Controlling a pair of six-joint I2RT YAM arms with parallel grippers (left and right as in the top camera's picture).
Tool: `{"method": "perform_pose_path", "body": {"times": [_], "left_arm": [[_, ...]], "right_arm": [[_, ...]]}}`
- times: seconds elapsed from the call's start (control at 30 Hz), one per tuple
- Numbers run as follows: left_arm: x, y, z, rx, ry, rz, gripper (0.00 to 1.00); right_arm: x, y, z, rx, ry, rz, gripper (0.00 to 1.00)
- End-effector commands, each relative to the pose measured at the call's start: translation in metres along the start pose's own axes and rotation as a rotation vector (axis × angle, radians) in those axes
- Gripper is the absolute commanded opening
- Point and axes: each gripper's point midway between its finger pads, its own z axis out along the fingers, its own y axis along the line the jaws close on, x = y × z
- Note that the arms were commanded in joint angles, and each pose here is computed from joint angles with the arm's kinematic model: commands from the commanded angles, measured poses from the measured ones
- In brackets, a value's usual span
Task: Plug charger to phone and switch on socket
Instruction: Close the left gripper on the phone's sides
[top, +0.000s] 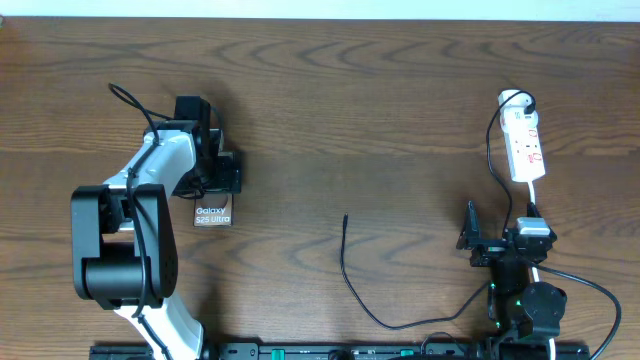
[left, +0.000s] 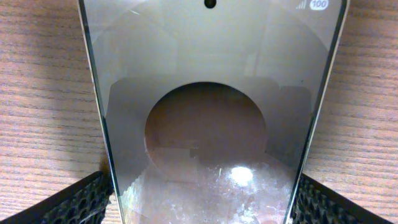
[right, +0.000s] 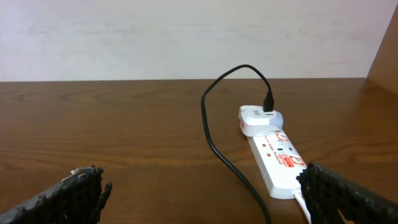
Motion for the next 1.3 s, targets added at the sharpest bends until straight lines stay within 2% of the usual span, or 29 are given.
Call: {"method": "perform_pose_path", "body": {"times": [0.0,0.53,0.67,1.27], "left_arm": [[0.0191,0.0038,0.0148,-0.020,0.067,0.013,0.91],[0.0191,0.0038,0.0148,-0.020,0.067,0.013,0.90],[0.0191,0.0038,0.0148,-0.020,0.067,0.013,0.86],[0.0191,0.0038,0.0148,-0.020,0.067,0.013,0.83]], "right_arm": [[0.0008,0.0017,-0.0001,-0.006,0.002,-0.016,0.99],[0.0008,0.0017,-0.0001,-0.006,0.002,-0.016,0.99],[0.0008,0.0017,-0.0001,-0.006,0.002,-0.016,0.99],[0.0008,0.0017,-0.0001,-0.006,0.002,-0.016,0.99]]}}
